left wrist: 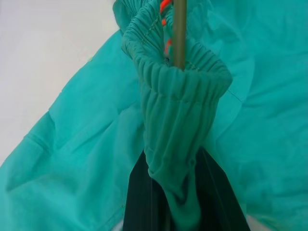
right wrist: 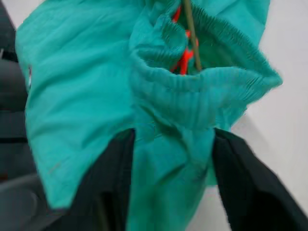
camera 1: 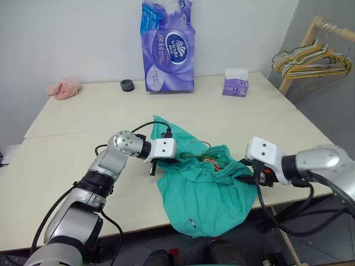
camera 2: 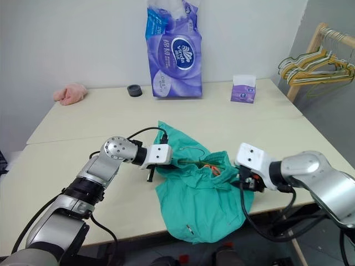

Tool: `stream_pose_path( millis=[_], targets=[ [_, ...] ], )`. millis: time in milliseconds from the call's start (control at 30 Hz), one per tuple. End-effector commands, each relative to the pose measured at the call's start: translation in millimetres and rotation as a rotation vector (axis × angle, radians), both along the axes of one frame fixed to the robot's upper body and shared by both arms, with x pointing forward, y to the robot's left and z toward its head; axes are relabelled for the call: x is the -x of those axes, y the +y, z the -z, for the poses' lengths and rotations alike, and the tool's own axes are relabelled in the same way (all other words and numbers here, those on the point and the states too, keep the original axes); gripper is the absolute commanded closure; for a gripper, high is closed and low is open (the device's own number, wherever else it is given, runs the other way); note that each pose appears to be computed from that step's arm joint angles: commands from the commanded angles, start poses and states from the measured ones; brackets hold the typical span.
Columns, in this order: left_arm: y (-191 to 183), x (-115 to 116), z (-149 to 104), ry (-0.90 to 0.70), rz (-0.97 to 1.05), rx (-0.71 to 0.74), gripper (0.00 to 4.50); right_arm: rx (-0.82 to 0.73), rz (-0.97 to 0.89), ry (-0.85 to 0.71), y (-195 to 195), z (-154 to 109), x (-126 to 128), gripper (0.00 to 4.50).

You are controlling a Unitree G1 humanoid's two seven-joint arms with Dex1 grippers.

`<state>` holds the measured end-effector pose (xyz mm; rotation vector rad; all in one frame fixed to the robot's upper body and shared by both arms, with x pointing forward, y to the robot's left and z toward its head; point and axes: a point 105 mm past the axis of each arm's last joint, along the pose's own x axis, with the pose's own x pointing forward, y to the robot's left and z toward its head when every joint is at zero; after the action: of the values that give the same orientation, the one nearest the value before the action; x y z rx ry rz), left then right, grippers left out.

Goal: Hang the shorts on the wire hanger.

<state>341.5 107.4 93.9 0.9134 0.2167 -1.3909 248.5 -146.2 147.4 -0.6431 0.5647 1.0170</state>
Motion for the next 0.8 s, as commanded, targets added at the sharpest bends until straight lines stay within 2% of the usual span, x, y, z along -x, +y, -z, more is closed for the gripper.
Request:
stream_pose_path(
  millis=[33,100,400,567,767,800],
  targets=[
    [-8,-1,-13,-0.046,0.024,0.024,4.5,-0.018,0.063,-0.018,-8,-5,0,0.85],
    [-9,-1,-13,-0.045,0.03,0.027,4.5,-0.022,0.094,-0.008,-11,0,-3,0.21],
    [-11,1,-13,-0.043,0.046,0.025,4.5,-0.035,0.155,0.055,-11,26,-24,0.21],
    [-10,1,-13,-0.042,0.045,0.021,4.5,-0.061,0.134,0.113,3,43,-35,0.21],
    [-7,1,-14,-0.042,0.043,0.012,4.5,-0.069,0.094,0.114,21,50,-46,0.21],
    [-6,1,-14,-0.042,0.042,0.011,4.5,-0.069,0.086,0.113,24,50,-46,0.38]
  ],
)
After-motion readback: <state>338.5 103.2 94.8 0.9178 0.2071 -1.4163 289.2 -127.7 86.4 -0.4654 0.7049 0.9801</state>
